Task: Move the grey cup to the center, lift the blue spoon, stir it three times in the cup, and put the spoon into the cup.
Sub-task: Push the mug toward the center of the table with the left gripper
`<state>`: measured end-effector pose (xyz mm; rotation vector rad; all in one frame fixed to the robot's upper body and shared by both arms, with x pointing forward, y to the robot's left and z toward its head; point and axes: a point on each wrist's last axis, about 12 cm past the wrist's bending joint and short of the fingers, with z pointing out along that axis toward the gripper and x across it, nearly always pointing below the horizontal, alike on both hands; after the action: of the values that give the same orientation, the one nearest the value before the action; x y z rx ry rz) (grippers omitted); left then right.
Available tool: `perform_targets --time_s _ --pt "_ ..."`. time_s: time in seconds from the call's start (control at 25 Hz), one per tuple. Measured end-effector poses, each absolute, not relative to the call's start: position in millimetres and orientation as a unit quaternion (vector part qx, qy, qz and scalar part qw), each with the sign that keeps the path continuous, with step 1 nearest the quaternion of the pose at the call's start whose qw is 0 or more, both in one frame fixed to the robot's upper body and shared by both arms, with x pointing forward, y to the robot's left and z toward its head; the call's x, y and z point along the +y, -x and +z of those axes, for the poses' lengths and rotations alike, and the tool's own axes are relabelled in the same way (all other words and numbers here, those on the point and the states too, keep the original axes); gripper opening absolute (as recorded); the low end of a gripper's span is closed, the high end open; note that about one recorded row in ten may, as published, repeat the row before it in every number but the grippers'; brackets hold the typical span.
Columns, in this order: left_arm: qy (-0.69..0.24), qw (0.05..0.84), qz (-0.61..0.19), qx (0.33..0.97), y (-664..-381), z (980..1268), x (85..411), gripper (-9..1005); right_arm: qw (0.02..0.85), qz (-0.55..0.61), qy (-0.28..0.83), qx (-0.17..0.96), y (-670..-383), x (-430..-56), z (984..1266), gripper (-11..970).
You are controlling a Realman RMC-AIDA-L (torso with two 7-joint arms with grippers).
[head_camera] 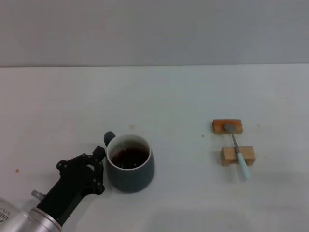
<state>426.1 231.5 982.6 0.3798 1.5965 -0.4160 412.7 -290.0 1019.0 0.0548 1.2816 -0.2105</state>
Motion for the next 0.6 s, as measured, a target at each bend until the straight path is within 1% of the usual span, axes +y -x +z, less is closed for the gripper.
perform_targets --time_s 0.32,0.6 --pt "-0.162 0.667 -0.173 0.706 -426 983 236 97 0.797 -0.097 -0.025 0.596 -413 -290 1019 656" --pt "-0.109 0.686 -0.126 0.709 -413 983 265 104 0.795 -0.080 -0.026 0.601 -411 -282 1018 657"
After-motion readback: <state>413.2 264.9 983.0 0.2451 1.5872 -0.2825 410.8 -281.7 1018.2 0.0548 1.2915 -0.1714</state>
